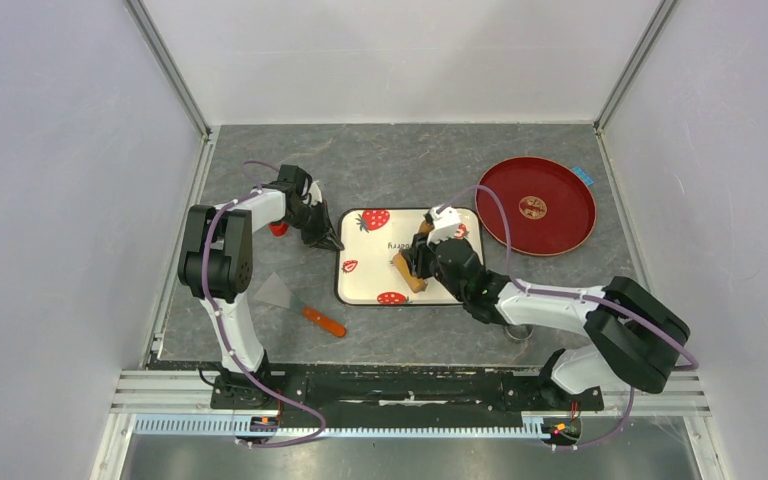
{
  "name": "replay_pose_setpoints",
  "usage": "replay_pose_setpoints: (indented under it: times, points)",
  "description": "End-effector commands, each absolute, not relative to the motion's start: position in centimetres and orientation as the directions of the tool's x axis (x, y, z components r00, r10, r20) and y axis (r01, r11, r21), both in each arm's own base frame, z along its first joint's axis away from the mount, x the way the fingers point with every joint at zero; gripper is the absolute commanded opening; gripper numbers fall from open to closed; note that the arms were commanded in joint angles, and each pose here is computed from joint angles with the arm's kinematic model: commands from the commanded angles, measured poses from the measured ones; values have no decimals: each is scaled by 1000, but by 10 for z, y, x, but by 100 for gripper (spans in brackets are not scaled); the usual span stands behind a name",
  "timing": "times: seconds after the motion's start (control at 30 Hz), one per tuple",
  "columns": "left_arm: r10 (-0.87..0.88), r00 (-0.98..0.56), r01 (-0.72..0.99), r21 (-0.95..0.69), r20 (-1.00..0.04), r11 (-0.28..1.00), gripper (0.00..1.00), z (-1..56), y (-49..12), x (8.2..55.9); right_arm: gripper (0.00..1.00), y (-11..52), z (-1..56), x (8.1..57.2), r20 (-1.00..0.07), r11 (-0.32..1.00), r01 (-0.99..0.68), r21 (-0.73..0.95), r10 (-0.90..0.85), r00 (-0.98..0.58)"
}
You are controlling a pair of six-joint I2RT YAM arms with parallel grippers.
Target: Roll out the dumpling wrappers from the dough
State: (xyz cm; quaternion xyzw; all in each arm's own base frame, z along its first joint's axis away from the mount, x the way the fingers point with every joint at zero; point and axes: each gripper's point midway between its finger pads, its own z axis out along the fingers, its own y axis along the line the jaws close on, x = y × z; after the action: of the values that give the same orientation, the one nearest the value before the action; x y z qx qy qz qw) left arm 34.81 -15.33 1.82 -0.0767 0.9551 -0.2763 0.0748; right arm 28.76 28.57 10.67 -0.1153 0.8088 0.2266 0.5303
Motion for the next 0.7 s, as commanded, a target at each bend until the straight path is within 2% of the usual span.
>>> replay_pose_setpoints:
  times: [0.0, 0.37, 0.67]
  points:
    - [-200, -976, -141, -448, -88, 883, 2, -2, -143, 344, 0, 287, 168, 317, -947, 874, -410, 261, 148, -286]
    - [-198, -976, -139, -447, -87, 884, 2, -2, -143, 343, 0, 284, 159, 357, -950, 903, -348, 252, 162, -268]
    - [-193, -977, -135, -447, -88, 884, 2, -2, -143, 342, 0, 277, 101, 362, -934, 937, -274, 217, 118, -336]
